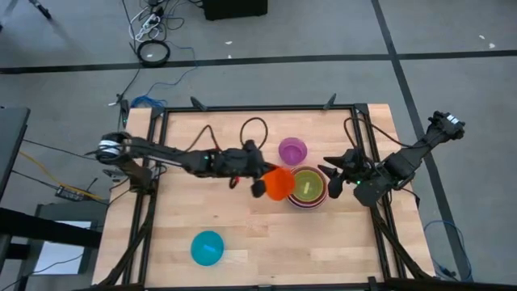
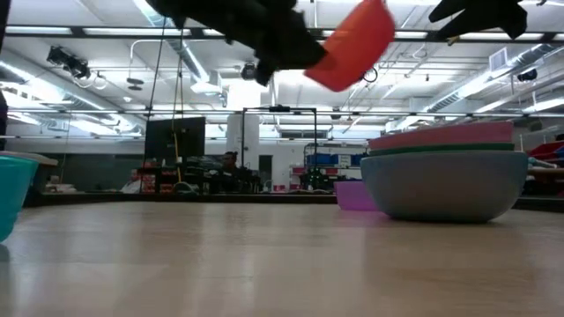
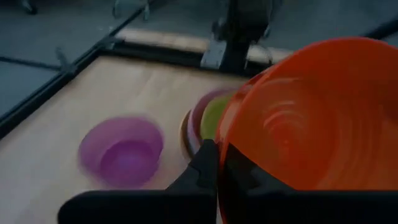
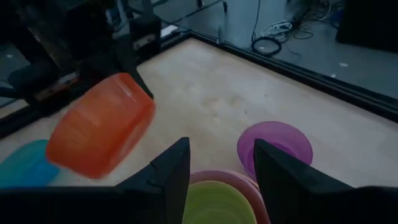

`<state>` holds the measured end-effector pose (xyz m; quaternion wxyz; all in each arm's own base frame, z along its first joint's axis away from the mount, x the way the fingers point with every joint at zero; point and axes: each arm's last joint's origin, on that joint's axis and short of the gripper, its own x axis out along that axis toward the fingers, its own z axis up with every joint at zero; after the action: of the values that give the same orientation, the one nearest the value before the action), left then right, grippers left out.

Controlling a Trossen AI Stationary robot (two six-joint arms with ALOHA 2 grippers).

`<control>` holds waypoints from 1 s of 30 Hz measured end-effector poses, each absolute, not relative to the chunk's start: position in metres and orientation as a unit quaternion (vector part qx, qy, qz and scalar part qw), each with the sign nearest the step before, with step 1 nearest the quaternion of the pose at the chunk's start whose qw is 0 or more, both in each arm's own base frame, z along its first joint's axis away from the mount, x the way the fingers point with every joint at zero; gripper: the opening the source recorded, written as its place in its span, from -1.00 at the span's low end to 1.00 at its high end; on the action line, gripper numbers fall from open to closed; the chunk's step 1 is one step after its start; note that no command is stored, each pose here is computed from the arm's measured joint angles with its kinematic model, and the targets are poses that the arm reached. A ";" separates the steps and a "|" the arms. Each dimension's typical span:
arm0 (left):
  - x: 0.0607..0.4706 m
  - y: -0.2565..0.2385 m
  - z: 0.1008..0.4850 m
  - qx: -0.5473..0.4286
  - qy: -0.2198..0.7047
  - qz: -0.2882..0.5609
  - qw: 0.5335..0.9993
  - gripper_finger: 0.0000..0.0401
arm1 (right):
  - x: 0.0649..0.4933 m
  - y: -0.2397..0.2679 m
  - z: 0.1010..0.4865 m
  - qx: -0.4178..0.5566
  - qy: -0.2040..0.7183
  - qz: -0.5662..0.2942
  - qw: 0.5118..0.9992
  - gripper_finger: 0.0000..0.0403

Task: Nest bowls inside each other
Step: Stack the orange bowl on top of yellow bowl

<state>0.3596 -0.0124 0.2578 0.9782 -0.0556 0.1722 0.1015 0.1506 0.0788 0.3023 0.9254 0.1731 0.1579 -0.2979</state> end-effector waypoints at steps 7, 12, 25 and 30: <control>0.412 -0.009 0.251 -0.071 0.161 0.112 0.978 -0.98 | 0.151 0.079 0.302 0.171 0.161 -0.298 0.925 -0.18; 0.443 -0.006 0.245 -0.065 0.187 0.120 0.973 -0.98 | 0.152 0.080 0.301 0.174 0.163 -0.294 0.925 -0.18; 0.458 0.006 0.233 -0.082 0.252 0.134 0.955 -0.78 | 0.151 0.084 0.301 0.178 0.173 -0.277 0.928 -0.18; 0.457 0.007 0.231 -0.119 0.262 0.111 0.951 -0.55 | 0.151 0.084 0.301 0.180 0.172 -0.277 0.928 -0.18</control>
<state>0.4570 0.0070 0.2314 0.9513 -0.1186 0.2618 0.1110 0.1509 0.0843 0.3008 0.9281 0.1795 0.1722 -0.2770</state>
